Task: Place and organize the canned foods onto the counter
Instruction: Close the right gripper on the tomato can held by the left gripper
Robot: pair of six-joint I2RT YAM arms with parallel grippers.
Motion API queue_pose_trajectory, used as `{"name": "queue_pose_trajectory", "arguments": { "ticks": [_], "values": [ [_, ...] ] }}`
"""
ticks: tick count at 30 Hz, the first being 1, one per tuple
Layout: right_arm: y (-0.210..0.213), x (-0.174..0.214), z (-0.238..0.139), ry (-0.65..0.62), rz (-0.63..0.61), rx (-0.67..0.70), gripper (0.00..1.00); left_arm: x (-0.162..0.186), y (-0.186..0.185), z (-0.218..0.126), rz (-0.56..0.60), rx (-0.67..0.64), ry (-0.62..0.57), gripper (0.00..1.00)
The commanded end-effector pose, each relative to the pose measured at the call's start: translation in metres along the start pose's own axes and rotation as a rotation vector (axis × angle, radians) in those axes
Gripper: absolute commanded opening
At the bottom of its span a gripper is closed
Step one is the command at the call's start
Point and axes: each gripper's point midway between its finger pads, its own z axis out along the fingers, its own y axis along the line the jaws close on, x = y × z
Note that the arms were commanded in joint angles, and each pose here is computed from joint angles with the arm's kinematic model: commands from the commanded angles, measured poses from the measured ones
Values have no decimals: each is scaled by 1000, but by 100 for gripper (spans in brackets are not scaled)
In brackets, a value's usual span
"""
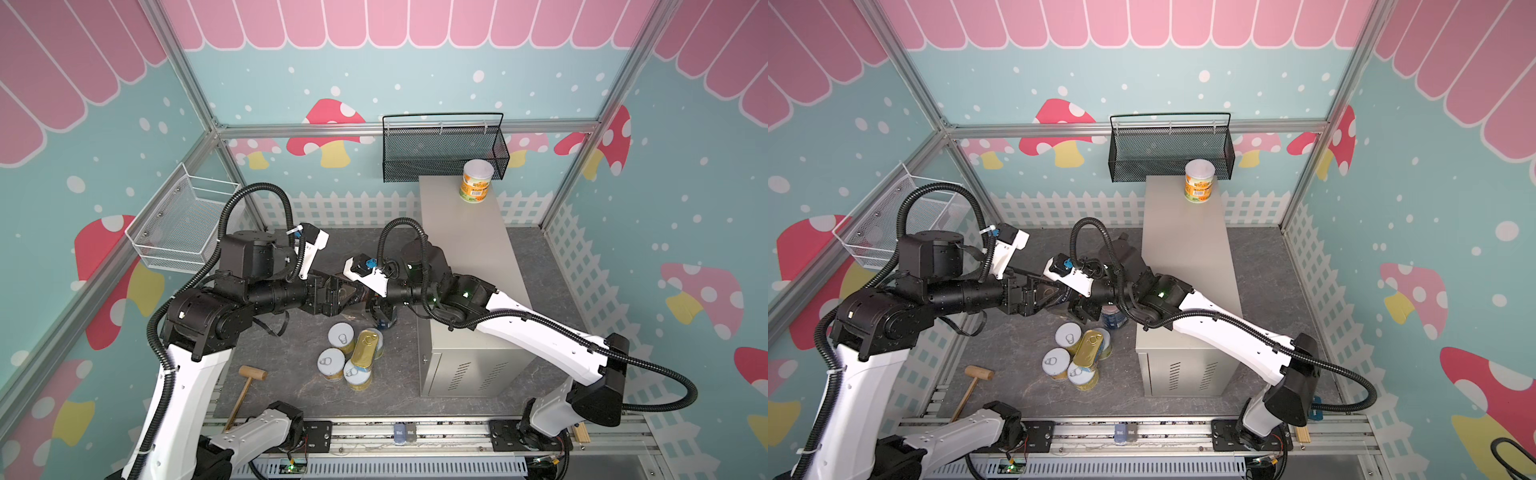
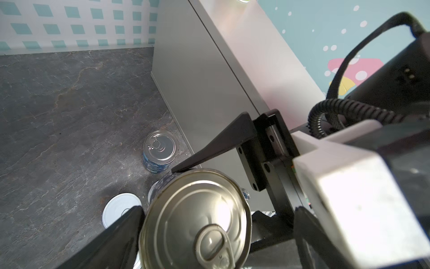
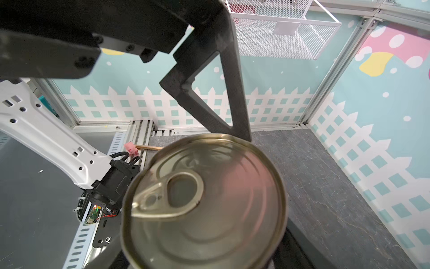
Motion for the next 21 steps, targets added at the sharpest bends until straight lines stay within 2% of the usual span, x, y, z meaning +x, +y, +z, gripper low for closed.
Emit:
{"name": "queue_pose_trajectory", "arguments": {
  "ticks": [1,11,21],
  "values": [
    [-6,-19,-1,-77,-30,28,69,-8,-10,-1,17,54,-38,99],
    [-2,-25,-11,-113,-38,34,68,-18,8,-4,-16,-37,-101,99],
    [-3,-30,-23,-130,-47,63,68,-39,28,-23,-70,-118,-233,99]
  ]
}}
